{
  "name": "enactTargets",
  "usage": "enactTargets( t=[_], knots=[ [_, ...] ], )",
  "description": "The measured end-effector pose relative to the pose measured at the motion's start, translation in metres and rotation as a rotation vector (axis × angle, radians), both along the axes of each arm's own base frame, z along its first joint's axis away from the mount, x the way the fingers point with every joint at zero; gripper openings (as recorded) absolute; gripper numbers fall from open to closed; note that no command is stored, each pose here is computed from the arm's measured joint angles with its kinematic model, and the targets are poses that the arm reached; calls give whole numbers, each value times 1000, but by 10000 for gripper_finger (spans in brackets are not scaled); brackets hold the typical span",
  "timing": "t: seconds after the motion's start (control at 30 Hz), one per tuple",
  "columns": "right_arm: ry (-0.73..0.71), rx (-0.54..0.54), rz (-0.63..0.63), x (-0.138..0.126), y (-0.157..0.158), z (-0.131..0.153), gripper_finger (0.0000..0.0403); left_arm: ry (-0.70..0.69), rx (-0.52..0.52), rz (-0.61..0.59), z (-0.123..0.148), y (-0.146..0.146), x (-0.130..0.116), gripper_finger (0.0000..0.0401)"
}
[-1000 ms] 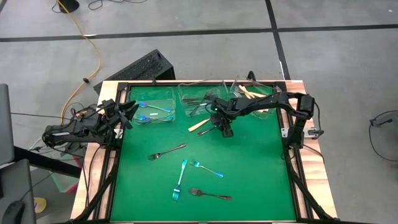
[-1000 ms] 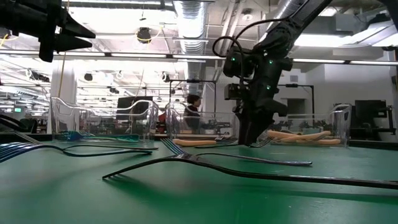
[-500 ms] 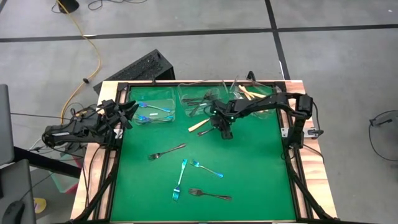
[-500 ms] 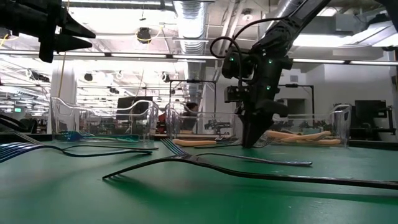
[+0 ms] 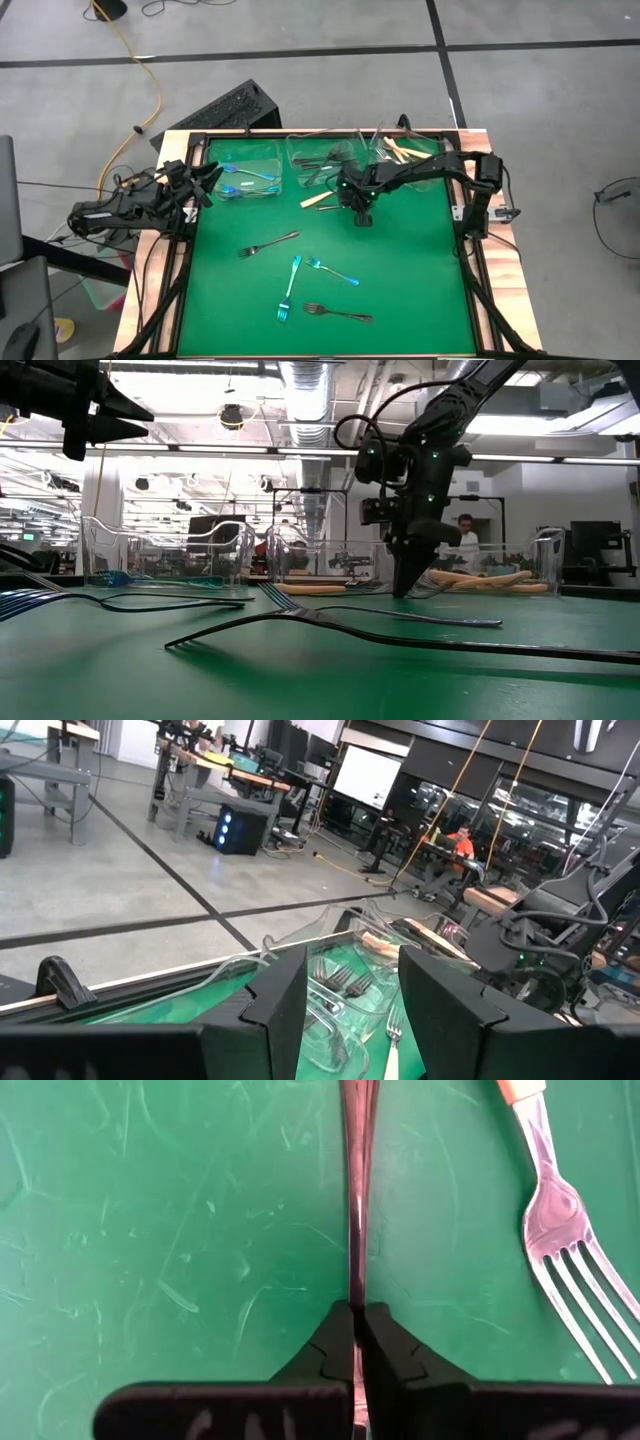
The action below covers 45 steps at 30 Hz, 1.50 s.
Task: Sort silverware by color (type)
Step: Put the brown fork into the middle transparent bin
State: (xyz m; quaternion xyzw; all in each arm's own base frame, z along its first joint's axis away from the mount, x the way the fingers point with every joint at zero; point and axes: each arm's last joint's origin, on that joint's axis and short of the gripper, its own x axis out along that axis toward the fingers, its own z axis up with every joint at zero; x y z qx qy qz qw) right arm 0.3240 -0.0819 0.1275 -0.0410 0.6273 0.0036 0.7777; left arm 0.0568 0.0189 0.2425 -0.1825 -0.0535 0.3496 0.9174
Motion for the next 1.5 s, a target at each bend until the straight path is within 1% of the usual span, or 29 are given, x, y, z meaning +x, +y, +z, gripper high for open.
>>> enactTargets(
  t=[0.07, 0.17, 0.27, 0.47, 0.57, 0.67, 0.73, 0.9, 1.0, 1.07, 1.27, 1.43, 1.5],
  knots=[
    [3, -5, 13, 3, 4, 3, 24, 0, 0, 0, 0, 0, 0, 145],
    [-29, -9, 17, 5, 8, 15, 24, 0, 0, 0, 0, 0, 0, 145],
    [-45, 9, 27, 3, 11, 26, 24, 1, 0, 0, 0, 0, 0, 145],
    [-154, 21, 10, -3, 9, 57, 24, 0, 0, 0, 0, 0, 0, 145],
    [-238, 30, 23, -3, 11, 71, 24, 0, 0, 0, 0, 0, 0, 145],
    [-376, 24, 35, 0, 10, 90, 24, 1, 0, 0, 0, 0, 0, 145],
    [-474, 2, 30, 2, 5, 101, 24, 1, 0, 0, 0, 0, 0, 145],
    [-746, -53, 22, 7, -15, 131, 24, 1, 0, 5, 0, 0, 0, 145],
    [-880, -64, 25, 9, -31, 141, 24, 0, 0, 11, 0, 0, 0, 145],
    [-960, -90, 15, 12, -43, 145, 24, 1, 0, 11, 0, 0, 0, 145],
    [-1061, -145, -17, 3, -75, 154, 24, 0, 1, 19, 0, 0, 0, 145],
    [-1136, -129, -35, -11, -104, 160, 24, 1, 1, 18, 0, 0, 0, 145],
    [-1152, -121, -53, -10, -113, 157, 24, 1, 1, 19, 0, 0, 0, 145]
  ],
)
